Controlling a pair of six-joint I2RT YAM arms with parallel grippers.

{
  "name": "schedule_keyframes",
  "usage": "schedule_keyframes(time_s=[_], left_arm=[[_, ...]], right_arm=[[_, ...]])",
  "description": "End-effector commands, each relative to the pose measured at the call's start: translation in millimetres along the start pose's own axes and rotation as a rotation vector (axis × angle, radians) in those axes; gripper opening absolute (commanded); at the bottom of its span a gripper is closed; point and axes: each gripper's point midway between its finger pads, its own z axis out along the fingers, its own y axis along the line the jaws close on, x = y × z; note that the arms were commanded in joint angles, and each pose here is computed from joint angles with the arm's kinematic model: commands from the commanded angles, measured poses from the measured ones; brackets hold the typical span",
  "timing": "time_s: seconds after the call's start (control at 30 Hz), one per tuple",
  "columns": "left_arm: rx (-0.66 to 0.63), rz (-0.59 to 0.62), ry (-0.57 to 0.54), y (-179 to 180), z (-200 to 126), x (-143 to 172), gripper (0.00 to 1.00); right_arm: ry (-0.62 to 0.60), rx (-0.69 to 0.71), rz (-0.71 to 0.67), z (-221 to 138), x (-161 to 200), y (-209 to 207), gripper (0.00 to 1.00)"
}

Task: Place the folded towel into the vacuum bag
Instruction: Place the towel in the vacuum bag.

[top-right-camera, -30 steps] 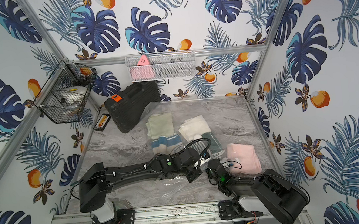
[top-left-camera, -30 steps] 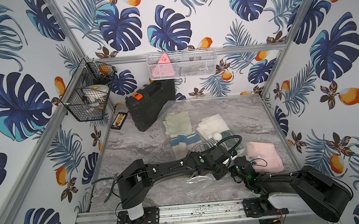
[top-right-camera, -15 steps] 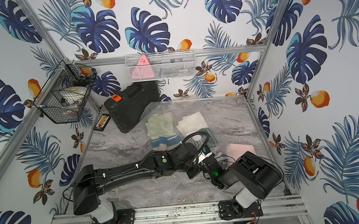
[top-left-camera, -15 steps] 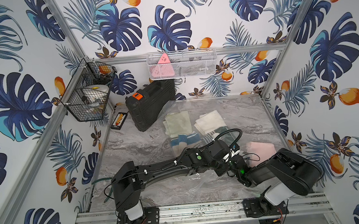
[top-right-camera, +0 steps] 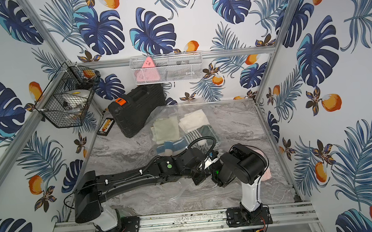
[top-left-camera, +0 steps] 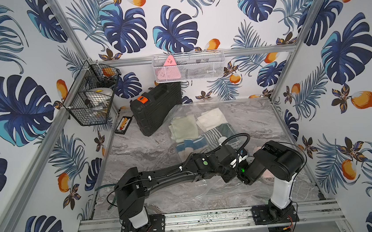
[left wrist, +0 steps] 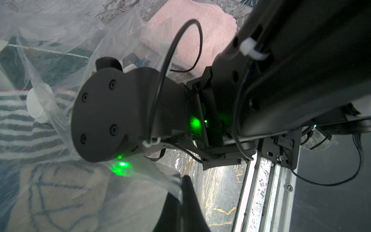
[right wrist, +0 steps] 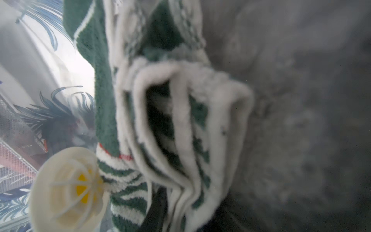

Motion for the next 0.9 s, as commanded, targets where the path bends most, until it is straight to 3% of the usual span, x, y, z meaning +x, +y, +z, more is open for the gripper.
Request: schedule_keyframes(time_s=[0.0,0.17,0.43,0.57,0.73,0.87], left_arm=[[0.02,-0.041,-0.044,3,-6,-9,0.0],[-0.012,-0.125,-0.07,29,-10,-10,0.0],[-0.05,-0.163,-0.146,52,-28,-31,0.0],[-0.034,-0.168,-0.178,51,-37,-39,0.0],[-0.006,-0.169,-0.196,45,-42,-42,0.0],[0.026,-0.183,-0.203,41,-42,-43,0.0]], right_arm=[[0.033,0.116,-0.003,-8,2,-30,0.34],[0.047,0.126,-0.003,-33,1,-27,0.54],[0.11,0.22,-0.078,-69,15,-35,0.56],[0.159,0.302,-0.179,-87,19,-41,0.47],[0.1,0.28,-0.232,-97,7,-37,0.16],[0.073,0.258,-0.241,-83,4,-31,0.09]])
